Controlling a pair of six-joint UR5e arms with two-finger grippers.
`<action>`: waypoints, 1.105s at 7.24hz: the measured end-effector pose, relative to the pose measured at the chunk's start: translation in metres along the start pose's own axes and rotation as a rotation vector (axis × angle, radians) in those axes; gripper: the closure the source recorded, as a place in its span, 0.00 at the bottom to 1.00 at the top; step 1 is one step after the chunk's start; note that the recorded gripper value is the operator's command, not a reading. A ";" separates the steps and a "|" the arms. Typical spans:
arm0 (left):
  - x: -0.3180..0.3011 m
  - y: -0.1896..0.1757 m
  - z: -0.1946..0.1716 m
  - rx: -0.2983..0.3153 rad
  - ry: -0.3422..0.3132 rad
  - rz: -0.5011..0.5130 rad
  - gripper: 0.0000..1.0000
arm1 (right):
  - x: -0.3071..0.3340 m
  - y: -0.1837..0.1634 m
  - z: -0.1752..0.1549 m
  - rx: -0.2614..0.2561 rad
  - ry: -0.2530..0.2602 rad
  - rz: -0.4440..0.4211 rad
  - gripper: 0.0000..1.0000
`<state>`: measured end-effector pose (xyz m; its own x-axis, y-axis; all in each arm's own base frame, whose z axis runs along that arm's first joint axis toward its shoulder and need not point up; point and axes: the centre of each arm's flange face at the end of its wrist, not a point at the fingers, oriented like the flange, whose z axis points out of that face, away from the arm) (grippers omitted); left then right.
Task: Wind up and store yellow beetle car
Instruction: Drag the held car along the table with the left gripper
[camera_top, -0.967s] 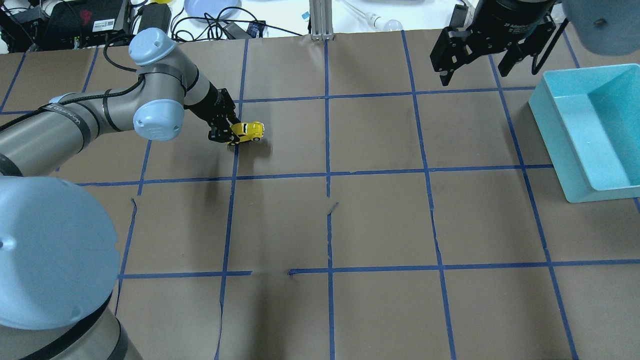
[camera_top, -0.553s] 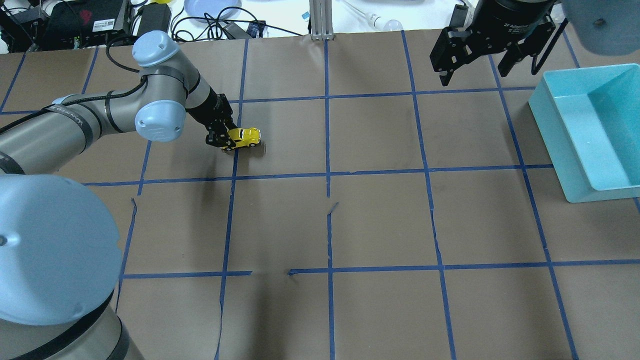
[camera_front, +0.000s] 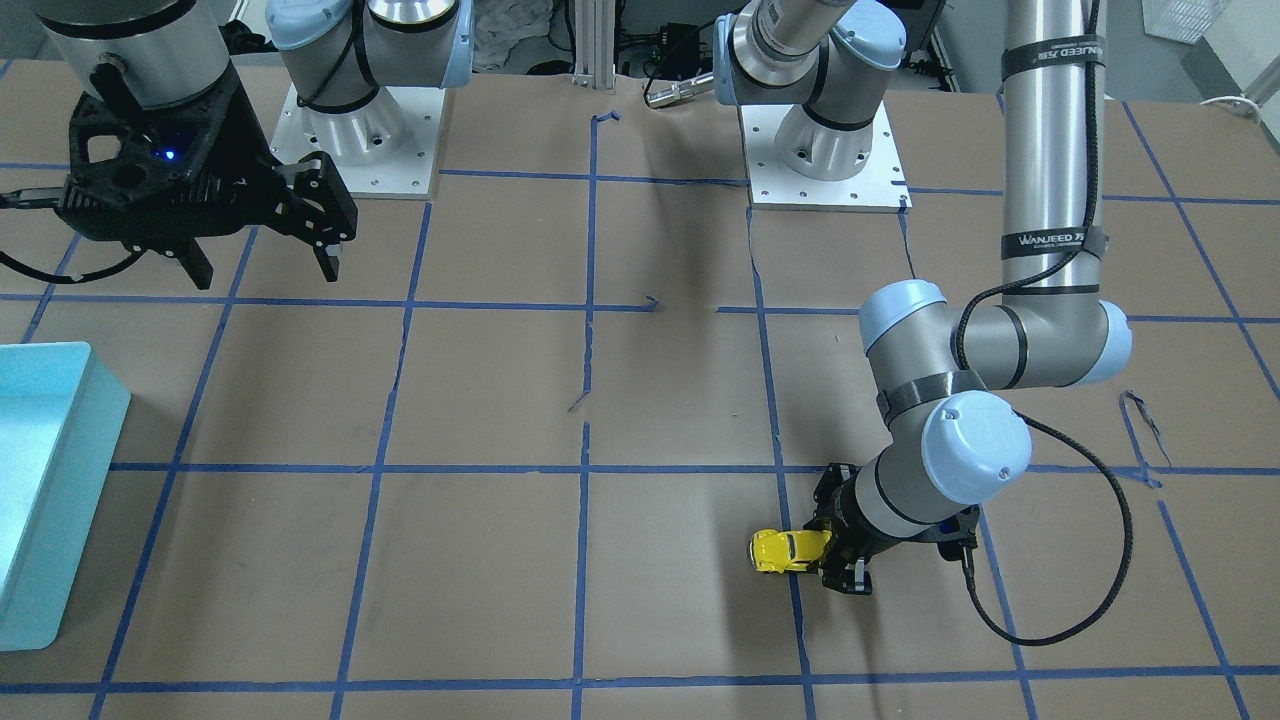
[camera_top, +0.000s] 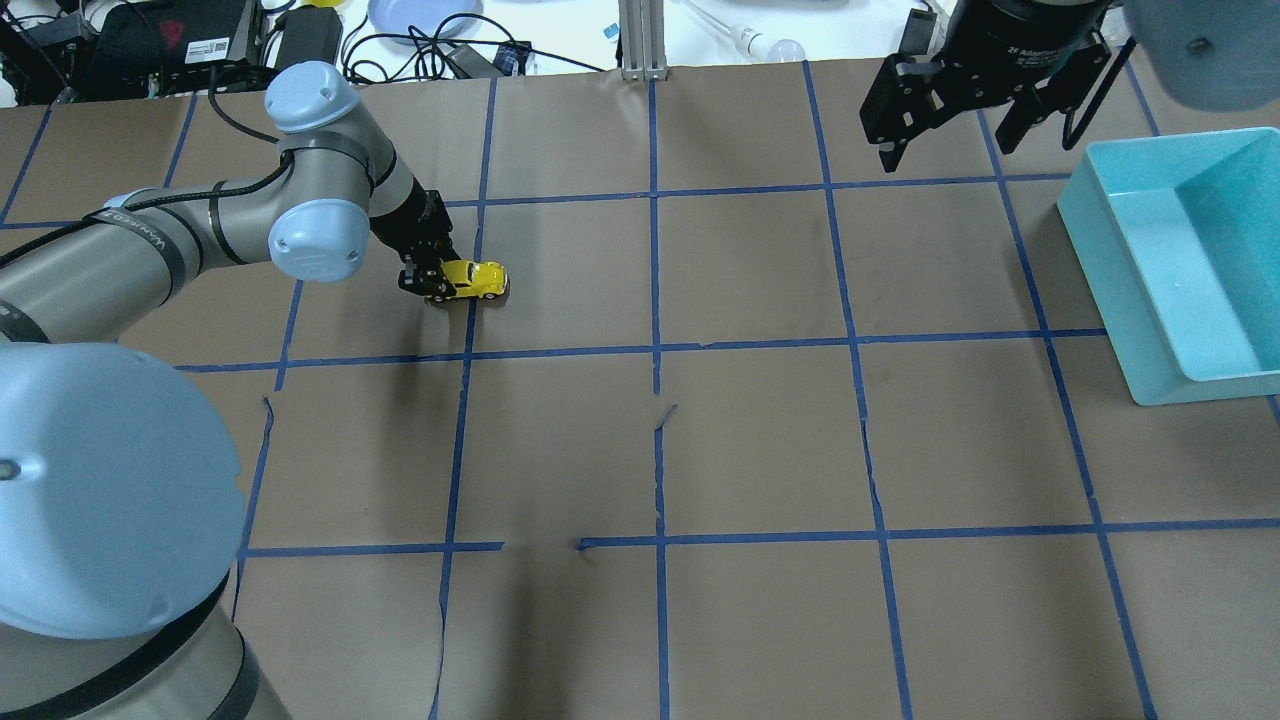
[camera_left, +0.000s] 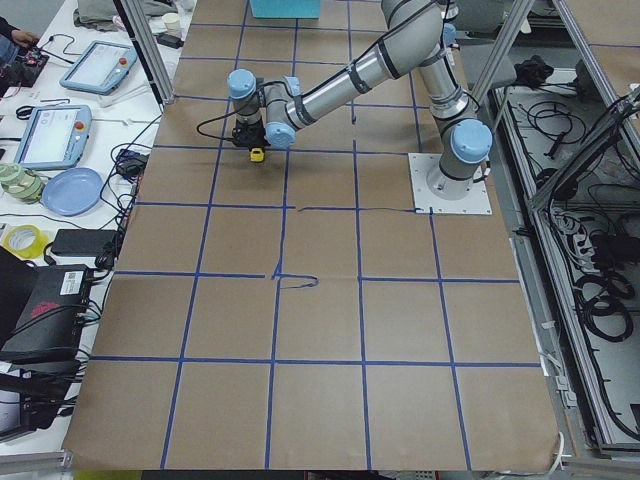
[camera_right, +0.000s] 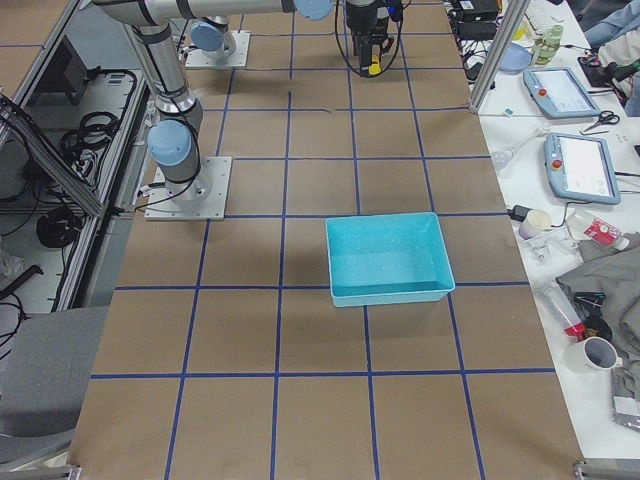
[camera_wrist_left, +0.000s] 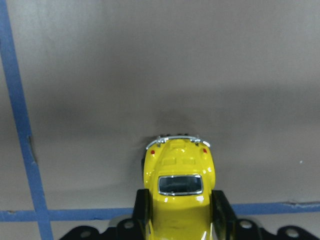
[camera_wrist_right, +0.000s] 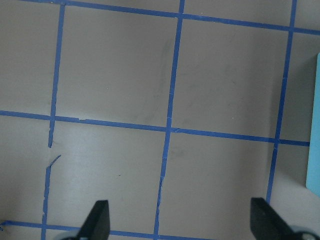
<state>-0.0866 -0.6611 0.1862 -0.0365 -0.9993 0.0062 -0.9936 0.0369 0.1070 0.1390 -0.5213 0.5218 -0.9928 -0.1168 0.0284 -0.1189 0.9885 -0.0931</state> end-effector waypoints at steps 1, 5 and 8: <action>0.002 -0.011 -0.002 0.007 0.005 0.001 1.00 | 0.000 0.000 0.000 0.000 0.000 0.001 0.00; 0.002 -0.070 -0.009 0.085 -0.001 0.046 1.00 | 0.000 0.000 0.000 0.001 -0.001 0.001 0.00; -0.001 -0.119 -0.013 0.111 -0.012 0.086 1.00 | 0.000 0.000 -0.001 0.002 -0.001 0.000 0.00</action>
<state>0.0330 -0.6642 0.1864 -0.1223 -0.9925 -0.0009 -0.9925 0.1223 -0.0042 0.1389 -0.5209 0.5226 -0.9928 -0.1168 0.0269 -0.1188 0.9884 -0.0947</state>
